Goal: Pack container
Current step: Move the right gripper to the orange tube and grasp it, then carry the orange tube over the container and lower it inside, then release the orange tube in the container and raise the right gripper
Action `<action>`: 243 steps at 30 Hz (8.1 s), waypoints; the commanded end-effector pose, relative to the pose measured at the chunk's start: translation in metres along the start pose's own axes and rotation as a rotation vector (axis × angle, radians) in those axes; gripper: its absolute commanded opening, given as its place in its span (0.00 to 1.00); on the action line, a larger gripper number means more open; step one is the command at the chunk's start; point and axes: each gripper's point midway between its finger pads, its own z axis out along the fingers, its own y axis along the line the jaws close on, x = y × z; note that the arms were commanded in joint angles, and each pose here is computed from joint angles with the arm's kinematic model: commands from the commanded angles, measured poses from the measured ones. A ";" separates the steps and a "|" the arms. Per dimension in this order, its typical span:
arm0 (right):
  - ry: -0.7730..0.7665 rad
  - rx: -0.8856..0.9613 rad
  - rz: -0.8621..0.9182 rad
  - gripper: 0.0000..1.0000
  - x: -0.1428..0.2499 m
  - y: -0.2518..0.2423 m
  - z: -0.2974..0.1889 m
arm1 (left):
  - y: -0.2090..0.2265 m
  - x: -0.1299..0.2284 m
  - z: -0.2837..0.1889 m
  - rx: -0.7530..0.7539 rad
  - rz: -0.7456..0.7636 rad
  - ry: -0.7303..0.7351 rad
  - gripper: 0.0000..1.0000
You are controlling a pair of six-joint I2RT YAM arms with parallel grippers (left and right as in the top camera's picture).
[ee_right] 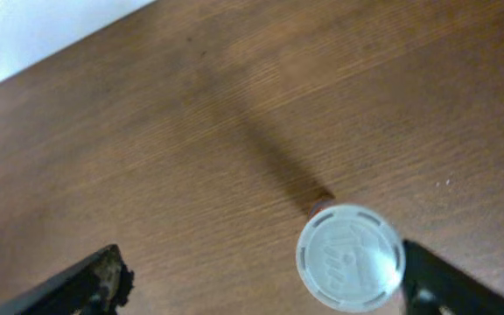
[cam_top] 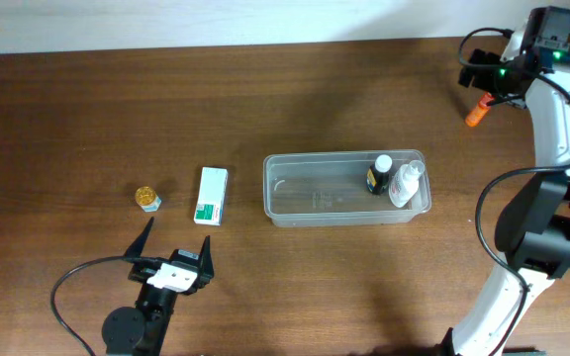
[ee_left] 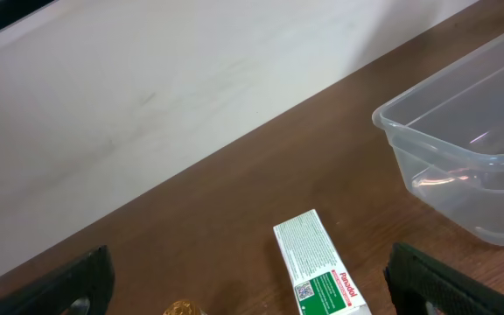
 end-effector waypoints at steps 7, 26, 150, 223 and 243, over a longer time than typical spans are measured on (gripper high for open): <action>0.014 0.049 0.016 0.89 0.002 -0.023 0.016 | -0.001 0.000 0.000 0.006 0.005 -0.005 0.99; 0.055 0.132 0.021 0.64 0.015 -0.043 0.038 | -0.001 0.000 0.000 0.007 0.005 -0.005 0.99; 0.307 -0.176 -0.490 0.20 0.236 0.117 -0.123 | -0.001 0.000 0.000 0.007 0.005 -0.005 0.99; 0.307 -0.072 -0.584 0.42 0.253 0.116 -0.076 | -0.001 0.000 0.000 0.006 0.005 -0.005 0.99; 0.288 -0.248 -0.556 0.41 0.232 0.158 -0.109 | -0.001 0.000 0.000 0.007 0.005 -0.005 0.99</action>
